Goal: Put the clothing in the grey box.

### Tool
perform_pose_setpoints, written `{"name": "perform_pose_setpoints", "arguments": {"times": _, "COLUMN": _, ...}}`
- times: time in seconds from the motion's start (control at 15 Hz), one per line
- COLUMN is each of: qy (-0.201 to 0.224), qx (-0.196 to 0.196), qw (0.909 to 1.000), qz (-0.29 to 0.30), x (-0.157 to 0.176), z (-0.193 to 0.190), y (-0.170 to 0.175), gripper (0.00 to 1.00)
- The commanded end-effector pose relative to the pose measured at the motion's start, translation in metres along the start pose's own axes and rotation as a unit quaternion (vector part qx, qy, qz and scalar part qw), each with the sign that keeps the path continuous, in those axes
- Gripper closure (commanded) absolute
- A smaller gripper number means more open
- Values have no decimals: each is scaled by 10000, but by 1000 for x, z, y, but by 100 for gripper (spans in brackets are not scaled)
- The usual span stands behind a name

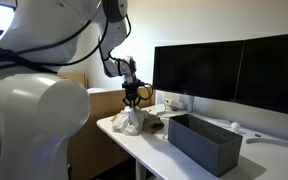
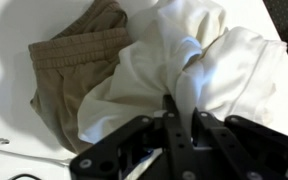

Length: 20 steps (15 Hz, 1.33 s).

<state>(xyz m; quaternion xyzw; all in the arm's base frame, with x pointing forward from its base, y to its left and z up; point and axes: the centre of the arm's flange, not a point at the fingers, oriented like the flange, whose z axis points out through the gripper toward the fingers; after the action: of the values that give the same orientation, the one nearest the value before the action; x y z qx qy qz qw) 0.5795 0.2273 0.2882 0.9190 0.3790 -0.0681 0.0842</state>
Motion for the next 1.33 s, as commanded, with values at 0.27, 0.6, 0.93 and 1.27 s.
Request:
{"name": "perform_pose_setpoints", "arguments": {"times": 0.27, "qy": 444, "qx": -332, "qw": 9984, "qz": -117, "x": -52, "z": -116, "y": 14, "gripper": 90}}
{"name": "perform_pose_setpoints", "arguments": {"times": 0.6, "qy": 847, "qx": -928, "qw": 9921, "qz": -37, "x": -96, "z": -213, "y": 22, "gripper": 90}}
{"name": "perform_pose_setpoints", "arguments": {"times": 0.93, "qy": 1162, "qx": -1582, "qw": 9795, "qz": 444, "x": -161, "z": -298, "y": 51, "gripper": 90}}
{"name": "perform_pose_setpoints", "arguments": {"times": 1.27, "qy": 1422, "qx": -2231, "qw": 9580, "qz": 1110, "x": -233, "z": -370, "y": 85, "gripper": 91}}
